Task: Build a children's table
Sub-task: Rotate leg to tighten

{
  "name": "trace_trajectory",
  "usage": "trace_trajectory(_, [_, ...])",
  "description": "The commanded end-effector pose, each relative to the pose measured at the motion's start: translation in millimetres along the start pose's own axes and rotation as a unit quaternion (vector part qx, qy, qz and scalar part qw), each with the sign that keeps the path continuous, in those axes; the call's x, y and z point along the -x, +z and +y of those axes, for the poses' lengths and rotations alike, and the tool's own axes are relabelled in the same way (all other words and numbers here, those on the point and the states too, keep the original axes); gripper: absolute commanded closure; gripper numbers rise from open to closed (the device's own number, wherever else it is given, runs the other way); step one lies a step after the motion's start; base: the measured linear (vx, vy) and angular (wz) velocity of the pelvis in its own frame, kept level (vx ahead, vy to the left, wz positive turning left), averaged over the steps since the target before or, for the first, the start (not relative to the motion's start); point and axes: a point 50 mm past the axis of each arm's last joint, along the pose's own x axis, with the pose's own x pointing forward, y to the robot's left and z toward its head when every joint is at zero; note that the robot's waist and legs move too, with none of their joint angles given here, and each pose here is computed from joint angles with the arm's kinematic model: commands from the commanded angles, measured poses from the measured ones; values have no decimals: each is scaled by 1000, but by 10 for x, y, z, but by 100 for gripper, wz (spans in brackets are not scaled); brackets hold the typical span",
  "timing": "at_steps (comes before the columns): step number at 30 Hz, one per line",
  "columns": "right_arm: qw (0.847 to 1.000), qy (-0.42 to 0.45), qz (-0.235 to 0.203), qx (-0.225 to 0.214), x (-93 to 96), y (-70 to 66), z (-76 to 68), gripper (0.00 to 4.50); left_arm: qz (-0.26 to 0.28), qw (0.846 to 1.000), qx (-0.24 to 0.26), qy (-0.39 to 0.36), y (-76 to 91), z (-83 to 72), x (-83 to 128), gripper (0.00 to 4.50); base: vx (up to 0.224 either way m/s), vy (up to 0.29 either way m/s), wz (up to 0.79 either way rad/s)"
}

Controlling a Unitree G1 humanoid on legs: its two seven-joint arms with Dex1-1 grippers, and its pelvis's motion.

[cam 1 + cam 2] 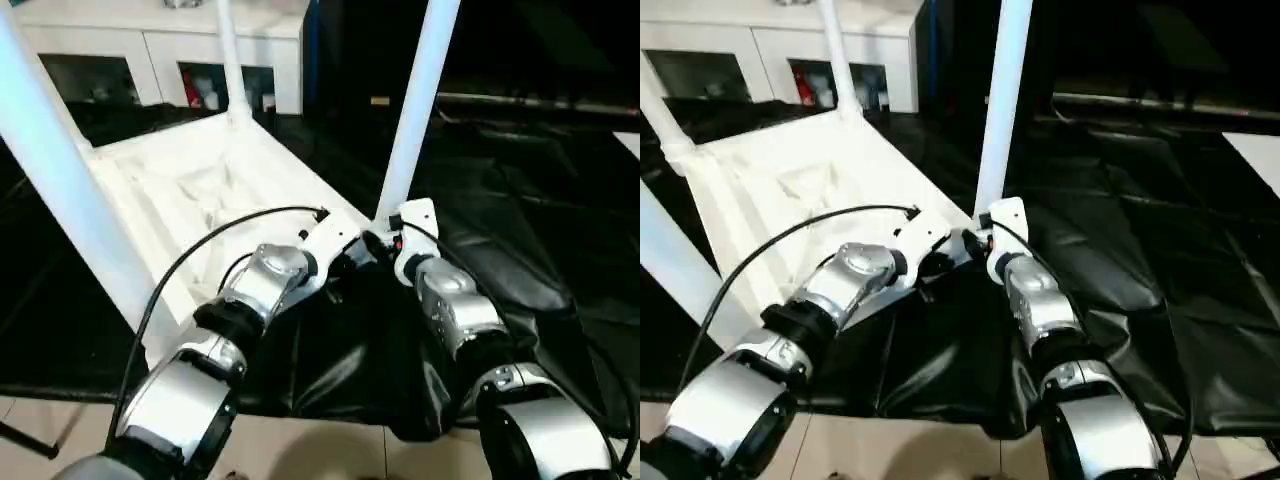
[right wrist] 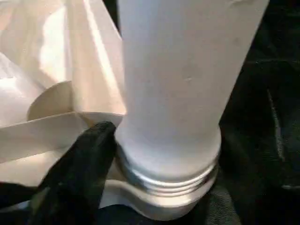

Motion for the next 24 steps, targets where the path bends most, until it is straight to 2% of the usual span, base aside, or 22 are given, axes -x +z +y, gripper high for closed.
trace_trajectory(1, [1000, 9, -27, 7, -5, 126, -45, 85, 9, 1000, -13, -6, -134, 12, 24, 450, 0, 0, 0])
trace_trajectory(2, [999, 15, -33, 10, 9, 147, -78, 63, 10, 1000, -12, -8, -149, 28, 38, 450, 0, 0, 0])
trace_trajectory(6, [992, 103, -57, 55, 137, 214, -143, 40, 9, 999, -32, -30, -191, 95, 129, 450, 0, 0, 0])
trace_trajectory(7, [987, 138, -62, 56, 197, 220, -152, 27, 2, 998, -42, -39, -188, 112, 158, 450, 0, 0, 0])
trace_trajectory(8, [980, 176, -61, 74, 285, 216, -181, 21, -3, 998, -48, -49, -194, 135, 197, 450, 0, 0, 0])
trace_trajectory(9, [979, 179, -61, 75, 292, 215, -184, 18, -4, 997, -49, -51, -194, 136, 200, 450, 0, 0, 0])
trace_trajectory(10, [972, 209, -53, 91, 379, 201, -224, 13, -14, 996, -62, -69, -198, 142, 243, 450, 0, 0, 0])
trace_trajectory(11, [972, 209, -53, 91, 379, 201, -224, 6, -14, 996, -62, -69, -198, 142, 243, 450, 0, 0, 0])
trace_trajectory(15, [944, 299, -7, 137, 596, 92, -281, 6, -36, 977, -96, -185, -225, 35, 401, 450, 0, 0, 0])
trace_trajectory(19, [940, 308, 1, 143, 622, 85, -276, 6, -30, 968, -108, -225, -236, -26, 462, 450, 0, 0, 0])
trace_trajectory(24, [939, 308, 6, 152, 598, 87, -244, 6, -35, 967, -110, -228, -228, -35, 480, 450, 0, 0, 0])
